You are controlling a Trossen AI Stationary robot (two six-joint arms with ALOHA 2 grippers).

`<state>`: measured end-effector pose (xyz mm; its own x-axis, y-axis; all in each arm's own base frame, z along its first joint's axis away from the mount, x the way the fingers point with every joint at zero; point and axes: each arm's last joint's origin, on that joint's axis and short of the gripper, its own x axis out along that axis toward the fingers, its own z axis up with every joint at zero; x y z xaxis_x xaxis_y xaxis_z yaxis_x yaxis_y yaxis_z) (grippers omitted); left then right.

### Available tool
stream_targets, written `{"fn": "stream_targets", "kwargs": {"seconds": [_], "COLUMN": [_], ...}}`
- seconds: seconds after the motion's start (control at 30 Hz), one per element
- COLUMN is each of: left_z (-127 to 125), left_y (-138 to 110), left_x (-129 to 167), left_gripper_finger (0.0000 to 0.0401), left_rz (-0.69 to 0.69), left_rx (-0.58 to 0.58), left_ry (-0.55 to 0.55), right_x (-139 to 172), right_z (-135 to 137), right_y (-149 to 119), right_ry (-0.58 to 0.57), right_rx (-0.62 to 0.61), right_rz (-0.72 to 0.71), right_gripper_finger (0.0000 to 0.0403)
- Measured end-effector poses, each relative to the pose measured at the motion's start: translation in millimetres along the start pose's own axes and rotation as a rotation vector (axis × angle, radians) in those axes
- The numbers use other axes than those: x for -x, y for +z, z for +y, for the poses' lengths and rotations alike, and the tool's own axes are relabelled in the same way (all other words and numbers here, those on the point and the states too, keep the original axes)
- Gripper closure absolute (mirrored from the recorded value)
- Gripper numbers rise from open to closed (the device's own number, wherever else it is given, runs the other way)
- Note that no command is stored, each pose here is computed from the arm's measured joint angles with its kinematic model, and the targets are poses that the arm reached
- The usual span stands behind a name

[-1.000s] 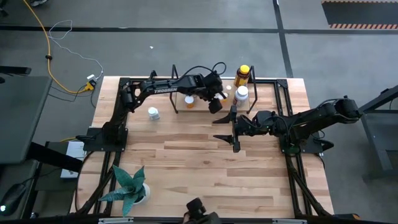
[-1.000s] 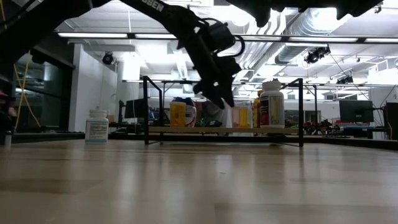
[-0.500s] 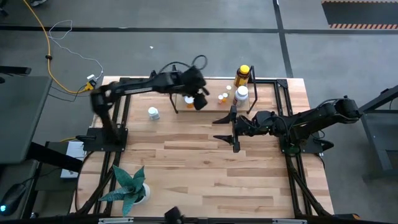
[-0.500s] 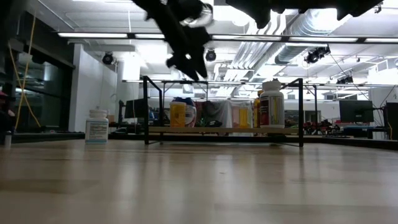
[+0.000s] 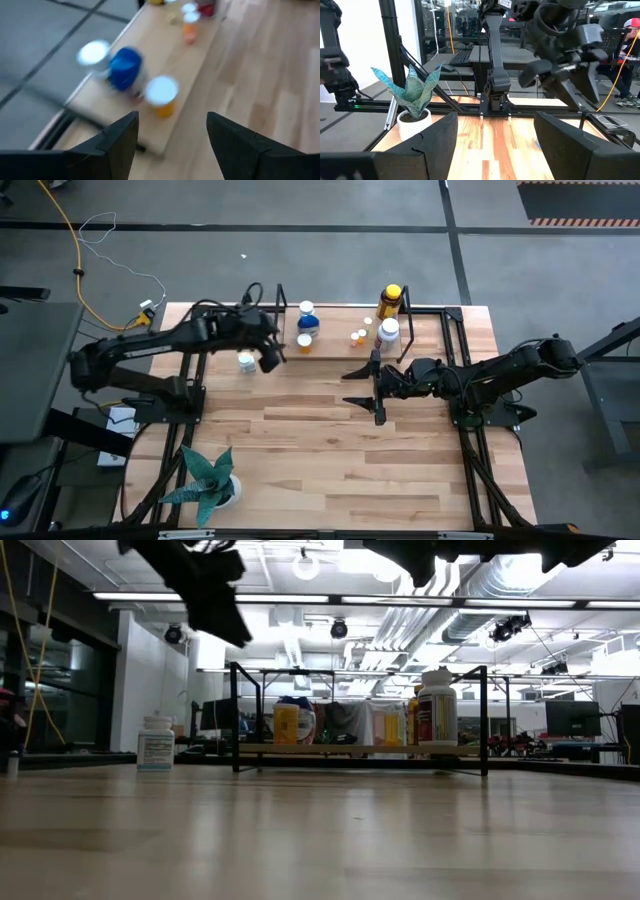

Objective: Pick and place medicine bottles onto shelf by color
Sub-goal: Put the light blue pill bottle on the shelf

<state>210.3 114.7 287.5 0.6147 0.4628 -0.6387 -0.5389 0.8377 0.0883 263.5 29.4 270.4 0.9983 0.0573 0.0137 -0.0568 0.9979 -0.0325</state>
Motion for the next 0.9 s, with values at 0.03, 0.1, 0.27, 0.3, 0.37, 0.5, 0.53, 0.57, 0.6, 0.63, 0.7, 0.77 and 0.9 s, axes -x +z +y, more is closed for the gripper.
{"fn": "stream_targets", "kwargs": {"seconds": [0.03, 0.1, 0.27, 0.3, 0.37, 0.5, 0.53, 0.57, 0.6, 0.63, 0.7, 0.77, 0.9], "left_z": [1, 4, 6, 6, 6, 15, 18, 22, 26, 31, 39, 47, 58], "left_y": [-3, -8, -23, -26, -32, -41, -43, -44, -45, -46, -49, -53, -61], "left_x": [5, 13, 26, 27, 28, 22, 19, 15, 11, 6, -3, -11, -19], "left_gripper_finger": [0.0179, 0.0179, 0.0179, 0.0179, 0.0179, 0.0179, 0.0179, 0.0179, 0.0179, 0.0179, 0.0179, 0.0179, 0.0178], "left_rz": [0.017, 0.055, 0.180, 0.211, 0.276, 0.404, 0.427, 0.446, 0.462, 0.480, 0.520, 0.561, 0.648], "left_rx": [-0.003, -0.009, -0.032, -0.036, -0.032, 0.005, 0.029, 0.055, 0.083, 0.111, 0.150, 0.188, 0.215], "left_ry": [0.027, 0.075, 0.102, 0.101, 0.096, 0.105, 0.097, 0.082, 0.064, 0.042, 0.009, -0.008, -0.019], "right_x": [0, 0, 0, 0, 0, 0, 0, 0, 0, 0, 0, 0, 0], "right_z": [0, 0, 0, 0, 0, 0, 0, 0, 0, 0, 0, 0, 0], "right_y": [0, 0, 0, 0, 0, 0, 0, 0, 0, 0, 0, 0, -1], "right_ry": [0.000, 0.000, 0.000, 0.000, 0.000, 0.000, 0.000, 0.000, 0.000, 0.000, 0.000, 0.000, 0.000], "right_rx": [0.000, -0.005, -0.009, -0.009, -0.008, -0.008, -0.008, -0.008, -0.009, -0.010, -0.010, -0.010, -0.007], "right_rz": [0.000, 0.000, 0.000, 0.000, 0.000, 0.000, 0.000, 0.000, 0.000, 0.000, 0.001, 0.001, 0.009], "right_gripper_finger": [0.0148, 0.0148, 0.0148, 0.0148, 0.0148, 0.0148, 0.0148, 0.0148, 0.0148, 0.0148, 0.0148, 0.0148, 0.0148]}}
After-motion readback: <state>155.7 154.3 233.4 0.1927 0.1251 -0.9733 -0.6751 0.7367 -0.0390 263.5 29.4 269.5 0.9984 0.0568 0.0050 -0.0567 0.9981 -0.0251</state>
